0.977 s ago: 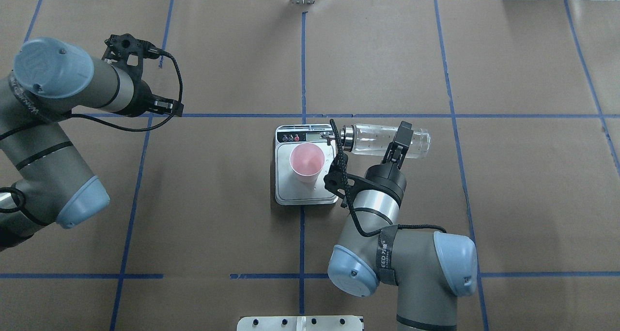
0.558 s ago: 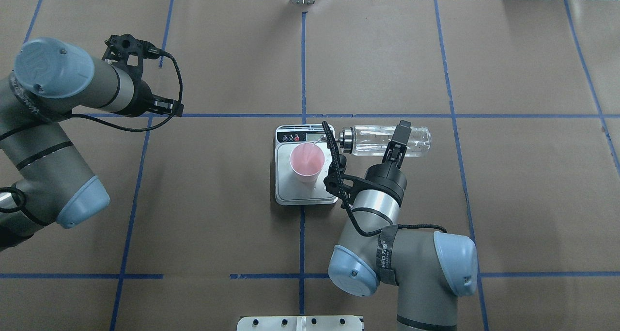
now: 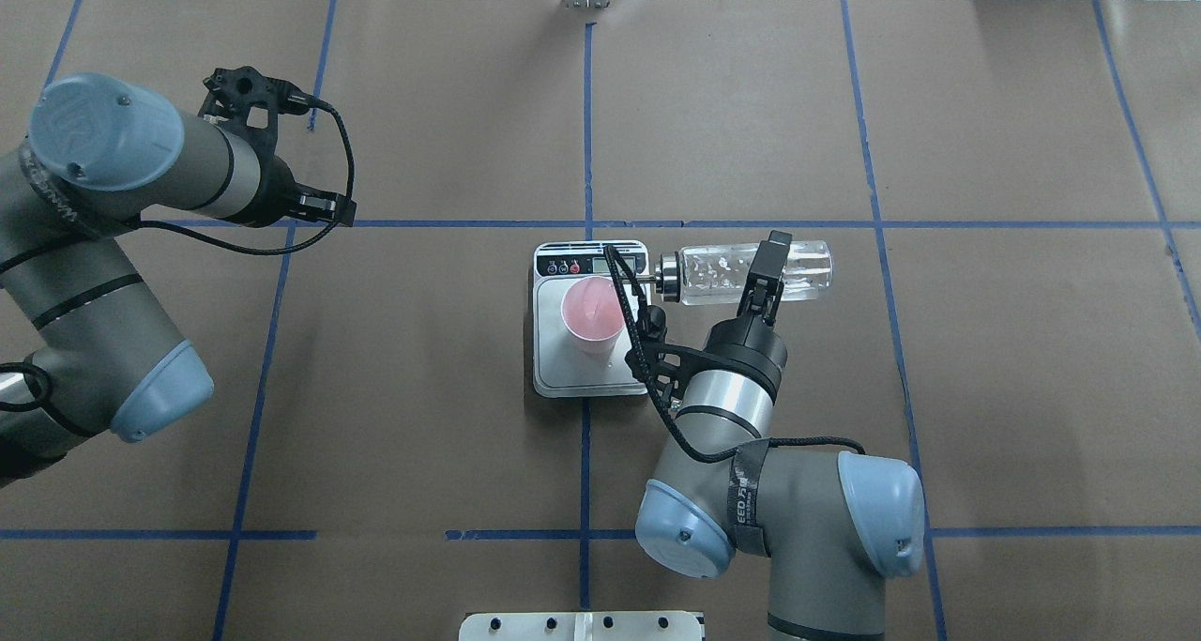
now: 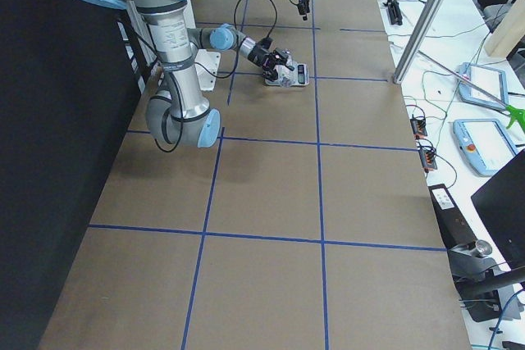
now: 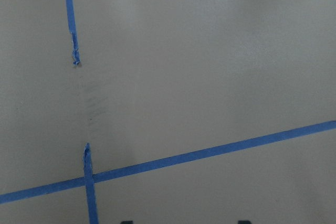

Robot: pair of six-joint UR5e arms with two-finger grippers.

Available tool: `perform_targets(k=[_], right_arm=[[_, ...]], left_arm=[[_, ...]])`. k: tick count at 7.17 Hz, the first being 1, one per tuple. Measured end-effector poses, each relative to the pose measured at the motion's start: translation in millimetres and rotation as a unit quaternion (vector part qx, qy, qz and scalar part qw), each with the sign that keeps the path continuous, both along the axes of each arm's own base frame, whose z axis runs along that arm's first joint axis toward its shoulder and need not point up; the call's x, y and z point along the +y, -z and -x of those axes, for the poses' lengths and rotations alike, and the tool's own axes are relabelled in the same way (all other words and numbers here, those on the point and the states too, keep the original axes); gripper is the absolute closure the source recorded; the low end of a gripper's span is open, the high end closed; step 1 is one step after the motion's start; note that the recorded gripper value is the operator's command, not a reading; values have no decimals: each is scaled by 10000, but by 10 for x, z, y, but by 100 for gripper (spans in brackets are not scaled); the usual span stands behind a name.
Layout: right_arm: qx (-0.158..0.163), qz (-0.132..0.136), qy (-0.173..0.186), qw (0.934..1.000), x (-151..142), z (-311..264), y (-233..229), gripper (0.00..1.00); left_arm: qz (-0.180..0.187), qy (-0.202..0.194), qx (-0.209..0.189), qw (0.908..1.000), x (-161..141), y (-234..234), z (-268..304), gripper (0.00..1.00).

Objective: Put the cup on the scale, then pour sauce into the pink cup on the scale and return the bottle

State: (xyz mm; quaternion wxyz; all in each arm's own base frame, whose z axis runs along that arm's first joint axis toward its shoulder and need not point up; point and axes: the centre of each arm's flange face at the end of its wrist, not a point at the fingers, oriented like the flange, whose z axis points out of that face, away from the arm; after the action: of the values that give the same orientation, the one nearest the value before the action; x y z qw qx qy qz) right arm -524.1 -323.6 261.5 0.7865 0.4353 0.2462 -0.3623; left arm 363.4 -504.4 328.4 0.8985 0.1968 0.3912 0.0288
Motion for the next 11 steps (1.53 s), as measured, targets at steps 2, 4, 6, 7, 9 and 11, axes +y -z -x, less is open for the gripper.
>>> perform_targets(k=[2, 4, 6, 7, 9, 11], right_arm=[[14, 8, 6, 10000, -1, -11, 1, 100], [100, 19, 12, 9999, 6, -26, -53, 100], [202, 26, 70, 9998, 12, -23, -52, 100], [213, 23, 88, 9997, 13, -19, -29, 100], [369, -37, 187, 9991, 41, -1, -18, 100], [609, -123, 314, 9976, 53, 10, 15, 100]], left_arm=[[20, 11, 2, 10000, -2, -7, -7, 27], [25, 13, 1, 10000, -4, -12, -9, 27], [27, 15, 3, 10000, -22, -51, -27, 27], [14, 30, 42, 10000, -41, -82, -46, 27], [6, 63, 114, 9999, -59, -97, -69, 27], [2, 66, 132, 9999, -58, -91, -75, 27]])
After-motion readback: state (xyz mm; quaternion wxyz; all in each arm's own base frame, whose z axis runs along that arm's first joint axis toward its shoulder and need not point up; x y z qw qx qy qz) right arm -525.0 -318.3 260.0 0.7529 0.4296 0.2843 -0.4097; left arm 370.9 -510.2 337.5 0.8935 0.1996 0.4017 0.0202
